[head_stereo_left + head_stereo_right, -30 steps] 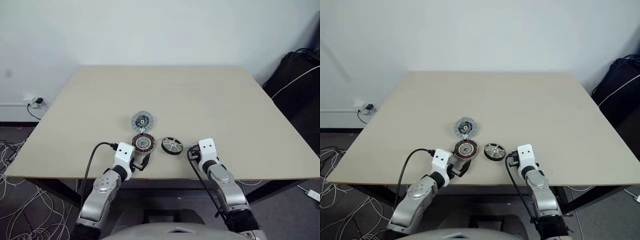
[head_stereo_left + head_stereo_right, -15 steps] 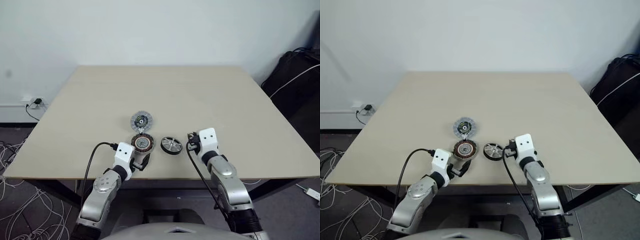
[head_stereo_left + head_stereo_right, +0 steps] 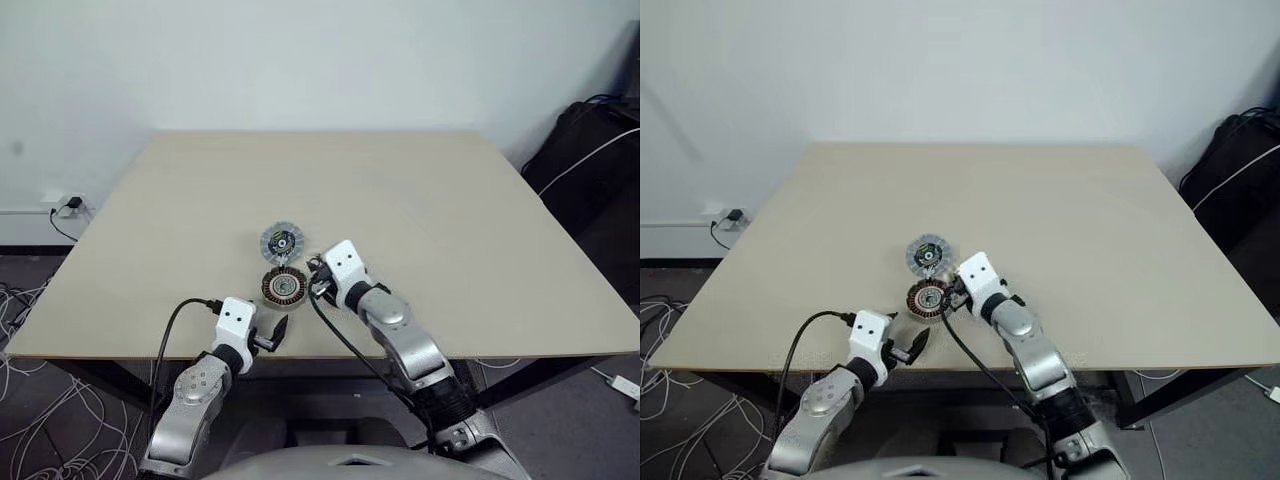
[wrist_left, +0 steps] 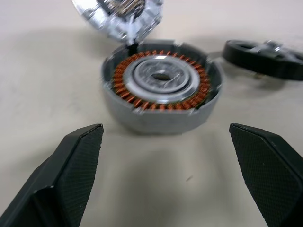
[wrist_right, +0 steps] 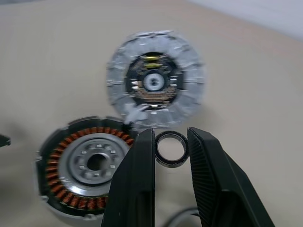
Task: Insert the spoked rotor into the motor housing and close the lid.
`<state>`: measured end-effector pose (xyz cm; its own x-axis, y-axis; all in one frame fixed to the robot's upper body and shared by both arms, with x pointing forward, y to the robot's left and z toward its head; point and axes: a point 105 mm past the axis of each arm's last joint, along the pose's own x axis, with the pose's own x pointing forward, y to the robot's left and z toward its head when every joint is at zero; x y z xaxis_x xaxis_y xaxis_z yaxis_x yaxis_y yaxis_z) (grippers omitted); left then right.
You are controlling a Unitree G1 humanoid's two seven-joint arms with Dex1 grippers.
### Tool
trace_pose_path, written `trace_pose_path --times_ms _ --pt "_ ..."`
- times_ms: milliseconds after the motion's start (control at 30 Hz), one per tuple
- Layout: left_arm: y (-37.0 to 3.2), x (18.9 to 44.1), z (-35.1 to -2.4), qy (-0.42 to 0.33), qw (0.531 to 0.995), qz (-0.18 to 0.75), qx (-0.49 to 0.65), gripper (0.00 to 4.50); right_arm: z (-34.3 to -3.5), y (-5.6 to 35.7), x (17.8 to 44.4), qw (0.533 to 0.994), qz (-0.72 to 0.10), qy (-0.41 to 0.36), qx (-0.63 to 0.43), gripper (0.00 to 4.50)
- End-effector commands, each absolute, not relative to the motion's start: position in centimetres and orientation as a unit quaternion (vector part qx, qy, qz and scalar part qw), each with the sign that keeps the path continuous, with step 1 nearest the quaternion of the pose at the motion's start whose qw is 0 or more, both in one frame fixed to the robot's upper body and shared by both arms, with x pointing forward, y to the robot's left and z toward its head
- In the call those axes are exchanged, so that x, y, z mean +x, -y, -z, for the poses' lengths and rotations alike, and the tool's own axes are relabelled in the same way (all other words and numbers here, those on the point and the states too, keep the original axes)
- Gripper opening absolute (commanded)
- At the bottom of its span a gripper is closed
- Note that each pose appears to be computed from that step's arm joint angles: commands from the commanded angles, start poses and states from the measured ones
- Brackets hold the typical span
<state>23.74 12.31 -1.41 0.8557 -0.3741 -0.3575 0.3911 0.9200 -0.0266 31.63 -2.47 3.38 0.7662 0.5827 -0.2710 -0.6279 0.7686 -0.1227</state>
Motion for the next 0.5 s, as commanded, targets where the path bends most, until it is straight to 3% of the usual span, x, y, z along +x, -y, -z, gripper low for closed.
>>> trace_pose_path --times_ms 33,500 --pt "-12.5 24.3 -0.8 -0.137 0.971 0.191 0.033 4.5 -4.0 1.2 31.8 0.927 -0.347 -0.09 -0.109 0.67" --pt "-13.1 23.6 -0.8 -0.142 0.975 0.169 0.025 4.5 -2.3 -2.4 31.4 0.898 -0.408 -0.102 -0.127 0.67"
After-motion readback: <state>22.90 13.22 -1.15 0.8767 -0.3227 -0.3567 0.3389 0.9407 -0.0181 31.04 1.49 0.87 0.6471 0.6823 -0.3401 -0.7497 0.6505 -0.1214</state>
